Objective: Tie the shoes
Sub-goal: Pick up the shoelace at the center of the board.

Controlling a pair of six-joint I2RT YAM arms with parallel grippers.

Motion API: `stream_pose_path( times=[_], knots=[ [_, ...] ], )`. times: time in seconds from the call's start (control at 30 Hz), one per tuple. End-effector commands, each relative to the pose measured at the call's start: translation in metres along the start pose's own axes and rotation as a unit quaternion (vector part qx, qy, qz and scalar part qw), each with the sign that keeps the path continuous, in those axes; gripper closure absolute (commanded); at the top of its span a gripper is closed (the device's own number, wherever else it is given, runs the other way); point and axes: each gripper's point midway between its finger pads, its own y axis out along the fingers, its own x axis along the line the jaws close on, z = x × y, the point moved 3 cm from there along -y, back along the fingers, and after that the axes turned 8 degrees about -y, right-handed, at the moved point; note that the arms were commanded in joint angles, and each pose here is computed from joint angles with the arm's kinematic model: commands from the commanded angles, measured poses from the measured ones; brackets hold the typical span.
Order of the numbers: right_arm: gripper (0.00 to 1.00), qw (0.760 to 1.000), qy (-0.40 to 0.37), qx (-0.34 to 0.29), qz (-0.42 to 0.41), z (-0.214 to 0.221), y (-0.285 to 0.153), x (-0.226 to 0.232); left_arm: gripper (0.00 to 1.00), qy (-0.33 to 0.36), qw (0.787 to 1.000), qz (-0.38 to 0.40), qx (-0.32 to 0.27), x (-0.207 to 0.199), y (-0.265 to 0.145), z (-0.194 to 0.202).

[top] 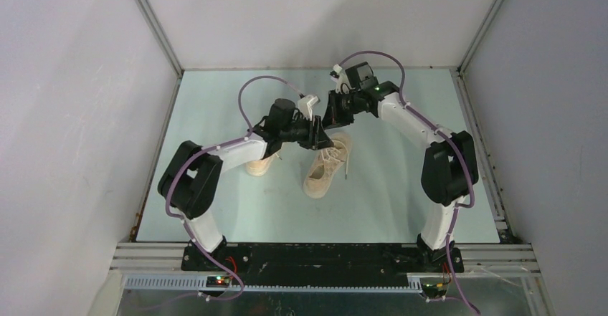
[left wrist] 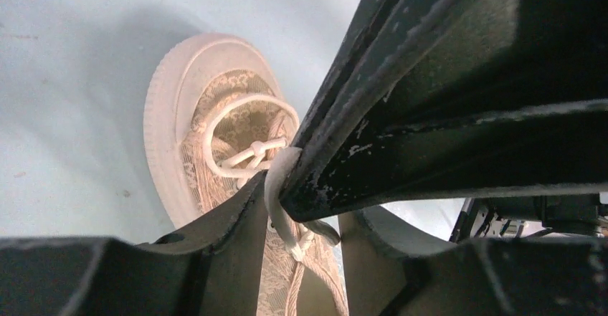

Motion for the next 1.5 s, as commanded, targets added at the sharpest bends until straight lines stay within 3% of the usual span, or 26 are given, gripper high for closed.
stream_pose_path(
  times=[0.0, 0.37, 0.83, 1.17, 1.47],
  knots=[
    [1.0, 0.999, 0.006, -0.032, 0.016, -0.016, -0.002, 0.001, 0.58, -0.012, 0.999, -0.043, -0.006, 0.004, 0.001, -0.005],
    [1.0, 0.999, 0.005, -0.043, 0.025, -0.015, -0.011, -0.006, 0.63, 0.004, 0.999, -0.045, 0.012, 0.004, -0.009, 0.005],
    [1.0, 0.999, 0.004, -0.042, 0.021, -0.01, -0.014, -0.007, 0.64, 0.034, 0.999, 0.031, 0.014, -0.015, -0.015, 0.013],
    [1.0, 0.999, 0.001, -0.046, 0.019, -0.011, -0.014, -0.006, 0.72, 0.02, 1.0, -0.009, 0.013, -0.002, -0.02, 0.014],
    [1.0, 0.999, 0.005, -0.048, 0.019, -0.012, -0.015, -0.009, 0.72, 0.022, 0.999, -0.021, 0.029, 0.005, -0.021, 0.019]
  ],
)
